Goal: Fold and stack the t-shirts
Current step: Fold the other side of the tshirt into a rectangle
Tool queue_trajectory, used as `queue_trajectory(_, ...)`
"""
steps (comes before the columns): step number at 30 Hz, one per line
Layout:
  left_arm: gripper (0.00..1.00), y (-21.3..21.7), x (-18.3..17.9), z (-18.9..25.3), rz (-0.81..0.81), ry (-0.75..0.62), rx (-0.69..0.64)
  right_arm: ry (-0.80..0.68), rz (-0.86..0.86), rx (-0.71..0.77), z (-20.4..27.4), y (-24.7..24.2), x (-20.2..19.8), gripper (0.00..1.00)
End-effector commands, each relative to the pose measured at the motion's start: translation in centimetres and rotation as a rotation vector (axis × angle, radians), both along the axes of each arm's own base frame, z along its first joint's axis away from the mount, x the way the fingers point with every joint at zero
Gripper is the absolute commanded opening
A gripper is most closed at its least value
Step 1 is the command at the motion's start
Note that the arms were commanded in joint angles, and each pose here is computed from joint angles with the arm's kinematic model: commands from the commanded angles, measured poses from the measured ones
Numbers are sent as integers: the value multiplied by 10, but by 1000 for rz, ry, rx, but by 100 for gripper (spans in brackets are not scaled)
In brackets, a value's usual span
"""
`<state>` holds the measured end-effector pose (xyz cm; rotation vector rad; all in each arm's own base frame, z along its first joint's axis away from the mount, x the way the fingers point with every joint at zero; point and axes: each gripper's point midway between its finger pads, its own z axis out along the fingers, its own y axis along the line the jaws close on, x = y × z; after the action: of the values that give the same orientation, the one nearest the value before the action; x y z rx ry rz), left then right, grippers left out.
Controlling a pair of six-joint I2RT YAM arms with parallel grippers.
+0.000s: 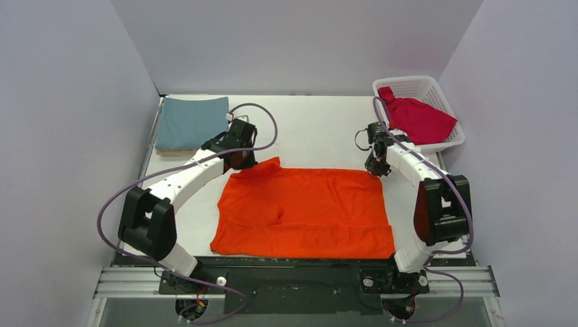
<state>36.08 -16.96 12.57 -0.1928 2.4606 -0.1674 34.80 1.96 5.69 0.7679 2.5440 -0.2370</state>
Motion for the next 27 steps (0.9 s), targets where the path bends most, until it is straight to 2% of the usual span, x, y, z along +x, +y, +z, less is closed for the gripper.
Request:
queue_trajectory(1,0,0,-23,19,31,-73,-53,11,27,-22,10,0,-30,0)
queue_trajectory(7,0,13,-63,17,57,-69,-45,6,41,-29,15,-3,-64,0)
queue_trajectory(15,0,24,-104,13,64,-58,-86,-41,73,7,28,0,-86,0)
queue_trajectory(21,0,36,-126,8,91,-40,-97,-13,96,18,23,1,-98,0)
queue_trajectory(27,0,33,-140,13,75,-55,-170,-26,102,33,27,3,-101,0)
